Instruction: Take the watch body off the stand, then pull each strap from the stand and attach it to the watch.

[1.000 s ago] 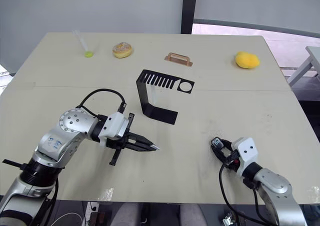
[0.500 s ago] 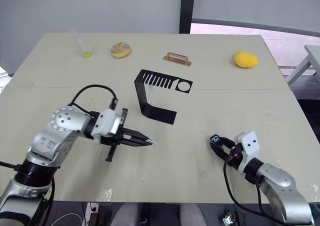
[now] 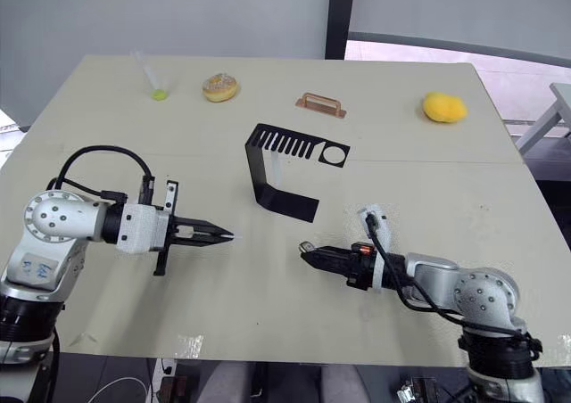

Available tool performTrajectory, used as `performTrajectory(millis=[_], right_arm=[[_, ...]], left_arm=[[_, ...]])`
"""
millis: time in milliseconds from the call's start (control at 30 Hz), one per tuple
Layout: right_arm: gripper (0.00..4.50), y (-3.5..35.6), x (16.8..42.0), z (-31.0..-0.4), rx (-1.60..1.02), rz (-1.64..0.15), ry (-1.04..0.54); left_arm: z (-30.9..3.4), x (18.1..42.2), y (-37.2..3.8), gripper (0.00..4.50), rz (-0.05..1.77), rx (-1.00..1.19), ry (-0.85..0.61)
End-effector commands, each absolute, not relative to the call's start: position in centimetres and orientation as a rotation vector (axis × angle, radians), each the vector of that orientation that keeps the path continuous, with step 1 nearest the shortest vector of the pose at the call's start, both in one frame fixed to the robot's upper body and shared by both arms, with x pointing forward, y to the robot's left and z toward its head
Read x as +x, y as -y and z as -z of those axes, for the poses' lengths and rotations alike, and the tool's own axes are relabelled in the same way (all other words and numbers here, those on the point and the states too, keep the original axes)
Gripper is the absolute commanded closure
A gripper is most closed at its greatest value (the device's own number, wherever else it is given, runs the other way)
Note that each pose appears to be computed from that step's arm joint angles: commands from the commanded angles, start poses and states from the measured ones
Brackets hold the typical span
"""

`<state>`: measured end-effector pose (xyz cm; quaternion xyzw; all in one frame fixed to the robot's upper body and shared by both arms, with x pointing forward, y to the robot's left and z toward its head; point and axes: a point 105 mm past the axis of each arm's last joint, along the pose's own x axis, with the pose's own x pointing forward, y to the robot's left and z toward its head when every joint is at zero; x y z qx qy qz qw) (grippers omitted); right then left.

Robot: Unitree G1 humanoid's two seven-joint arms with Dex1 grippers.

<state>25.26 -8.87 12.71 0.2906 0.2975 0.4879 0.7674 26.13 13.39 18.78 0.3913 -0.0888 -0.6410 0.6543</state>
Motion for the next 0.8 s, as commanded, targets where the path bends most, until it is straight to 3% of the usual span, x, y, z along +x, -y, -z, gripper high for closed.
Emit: performTrajectory(millis=[33,800], right_arm=[[2.99,8.0,25.0,-13.5,0.684,-1.094,-0.662],[2.99,6.6,24.8,-14.0,0.753,-1.098,-0.707]], left_arm=[[-19.6,25.7,-12.0,4.5,1.467,0.93,0.27],[-18.2,25.8,-8.8,4.5,1.523,0.957,0.296]])
